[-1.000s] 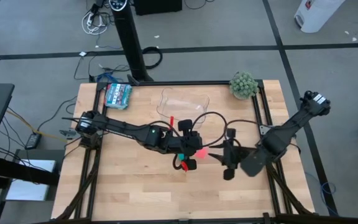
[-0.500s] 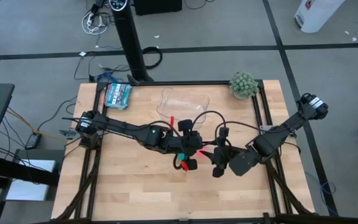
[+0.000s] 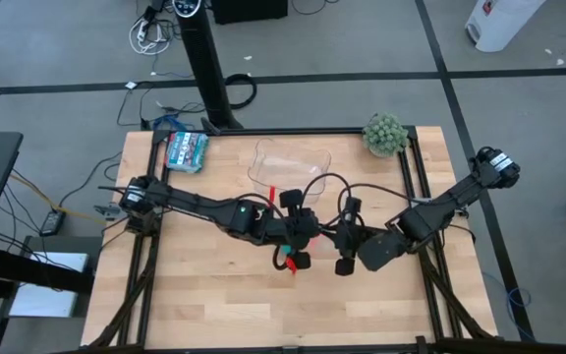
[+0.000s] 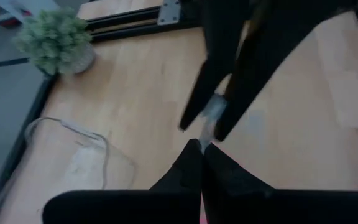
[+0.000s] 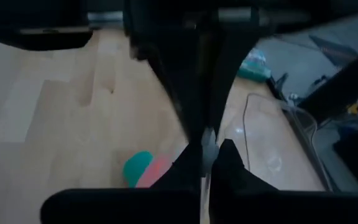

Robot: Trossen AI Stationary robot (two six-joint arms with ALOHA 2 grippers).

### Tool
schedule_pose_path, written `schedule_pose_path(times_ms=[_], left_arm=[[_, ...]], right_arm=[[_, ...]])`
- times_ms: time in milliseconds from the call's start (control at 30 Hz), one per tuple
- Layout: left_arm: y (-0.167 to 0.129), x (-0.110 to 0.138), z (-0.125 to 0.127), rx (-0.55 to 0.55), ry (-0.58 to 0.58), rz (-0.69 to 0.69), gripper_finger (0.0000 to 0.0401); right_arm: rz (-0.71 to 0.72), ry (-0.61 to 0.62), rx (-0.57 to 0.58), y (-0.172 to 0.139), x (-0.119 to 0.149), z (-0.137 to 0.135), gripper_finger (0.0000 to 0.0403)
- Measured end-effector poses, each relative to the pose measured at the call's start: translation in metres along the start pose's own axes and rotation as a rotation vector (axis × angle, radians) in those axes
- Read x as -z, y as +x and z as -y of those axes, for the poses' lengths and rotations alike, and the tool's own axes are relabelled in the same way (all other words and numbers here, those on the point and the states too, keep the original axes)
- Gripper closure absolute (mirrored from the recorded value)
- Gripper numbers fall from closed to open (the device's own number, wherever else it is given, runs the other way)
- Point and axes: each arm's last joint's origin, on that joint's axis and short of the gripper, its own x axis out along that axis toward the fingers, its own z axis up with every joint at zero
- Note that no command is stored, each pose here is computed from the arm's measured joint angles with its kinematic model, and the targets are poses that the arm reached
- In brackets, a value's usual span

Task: Roll bandage
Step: Open the transparent zip bag

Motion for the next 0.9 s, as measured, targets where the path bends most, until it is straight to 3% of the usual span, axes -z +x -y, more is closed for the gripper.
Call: schedule_pose_path(times_ms=[433,900], left_arm=[[-0.002,-0.001,0.003,-0.084,0.032,0.020,0.0401],[-0.005,-0.003,0.003,-0.103,0.031,0.039,0.0401]], right_arm=[[-0.047,0.120,-0.021,-0.007,0.014,-0.008,0.0403],[-0.107,0.204,-0.007,0.007,0.075,-0.022,0.0403]])
